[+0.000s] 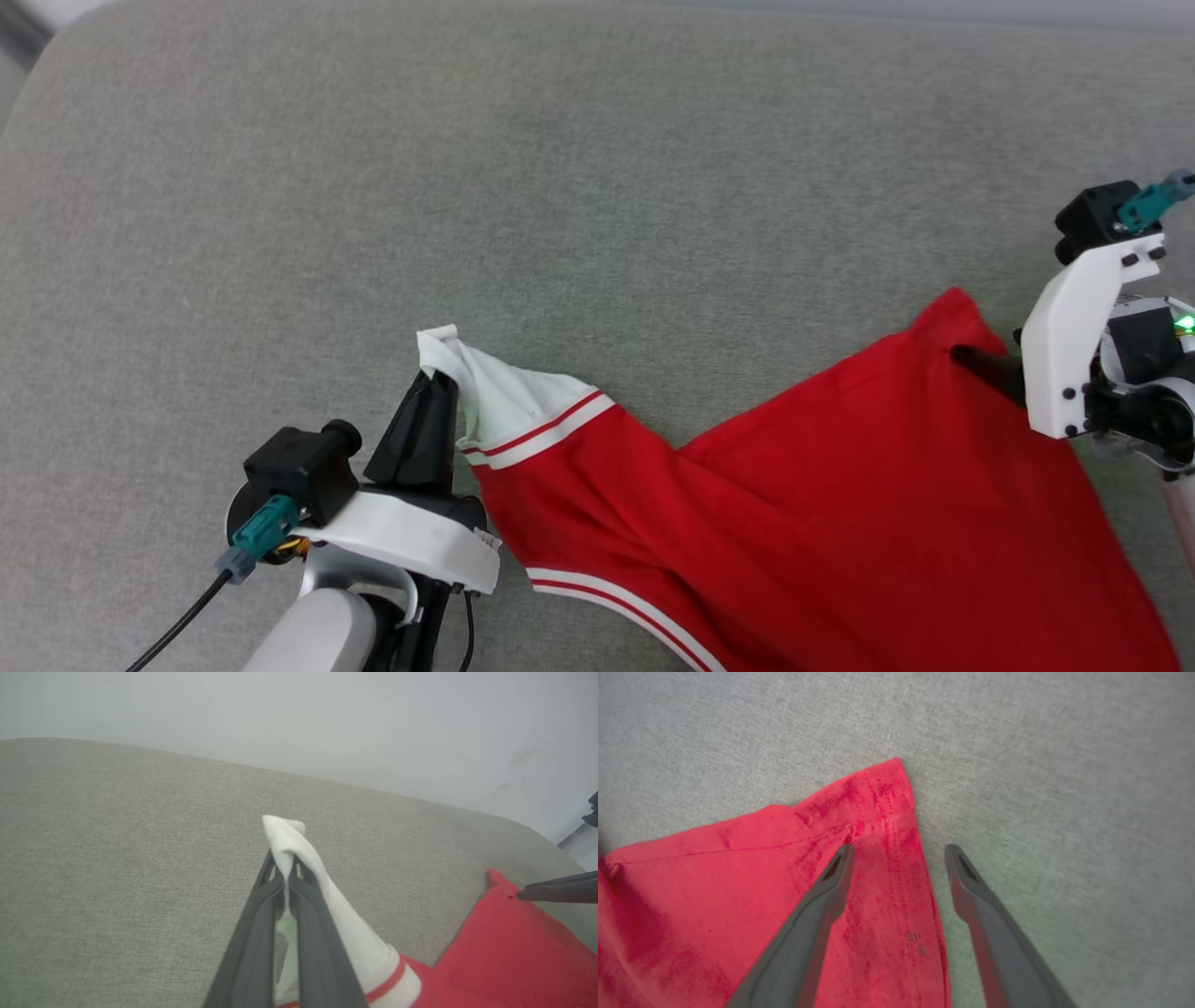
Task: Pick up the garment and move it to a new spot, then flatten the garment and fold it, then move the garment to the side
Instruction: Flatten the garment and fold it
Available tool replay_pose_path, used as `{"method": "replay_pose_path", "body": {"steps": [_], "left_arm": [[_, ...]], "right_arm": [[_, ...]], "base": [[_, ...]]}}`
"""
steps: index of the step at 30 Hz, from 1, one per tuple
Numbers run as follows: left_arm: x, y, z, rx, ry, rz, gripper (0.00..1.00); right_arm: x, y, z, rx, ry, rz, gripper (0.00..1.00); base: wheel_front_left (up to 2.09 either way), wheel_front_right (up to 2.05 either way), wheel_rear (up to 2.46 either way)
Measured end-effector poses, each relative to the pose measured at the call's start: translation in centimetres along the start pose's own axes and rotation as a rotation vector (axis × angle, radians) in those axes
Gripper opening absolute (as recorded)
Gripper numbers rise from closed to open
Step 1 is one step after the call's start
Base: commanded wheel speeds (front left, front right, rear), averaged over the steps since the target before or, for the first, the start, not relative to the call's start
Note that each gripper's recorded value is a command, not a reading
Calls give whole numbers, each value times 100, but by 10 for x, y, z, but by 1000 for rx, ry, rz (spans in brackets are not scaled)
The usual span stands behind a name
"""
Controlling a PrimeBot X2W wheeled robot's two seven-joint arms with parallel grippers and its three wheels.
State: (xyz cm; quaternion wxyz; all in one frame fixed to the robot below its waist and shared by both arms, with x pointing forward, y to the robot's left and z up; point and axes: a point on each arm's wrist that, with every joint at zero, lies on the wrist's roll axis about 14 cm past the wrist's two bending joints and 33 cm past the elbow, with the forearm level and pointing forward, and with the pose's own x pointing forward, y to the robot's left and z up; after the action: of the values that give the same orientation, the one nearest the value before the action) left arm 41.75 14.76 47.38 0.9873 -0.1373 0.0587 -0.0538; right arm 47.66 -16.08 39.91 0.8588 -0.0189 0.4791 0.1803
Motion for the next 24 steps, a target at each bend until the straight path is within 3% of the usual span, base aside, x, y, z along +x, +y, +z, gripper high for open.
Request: {"method": "replay_pose_path", "body": {"steps": [6,7,8,9,17,24], "left_arm": [[3,12,-8,0,13,29,0],[2,14,-9,0,13,35,0],[2,16,-10,2,16,42,0],[2,17,-11,3,19,46,0],[-6,30,8,39,-33,74,0],[-4,36,76,123,-190,52,0]], "right_arm": [[33,19,-17,8,159,68,100],[36,20,-18,8,177,73,55],[38,21,-19,4,188,76,22],[39,21,-19,-3,192,76,0],[25,33,-1,-31,64,77,0],[-27,30,49,-35,-240,26,0]], "base": [[0,0,0],[0,0,0],[0,0,0],[0,0,0],[0,0,0],[0,0,0]]}}
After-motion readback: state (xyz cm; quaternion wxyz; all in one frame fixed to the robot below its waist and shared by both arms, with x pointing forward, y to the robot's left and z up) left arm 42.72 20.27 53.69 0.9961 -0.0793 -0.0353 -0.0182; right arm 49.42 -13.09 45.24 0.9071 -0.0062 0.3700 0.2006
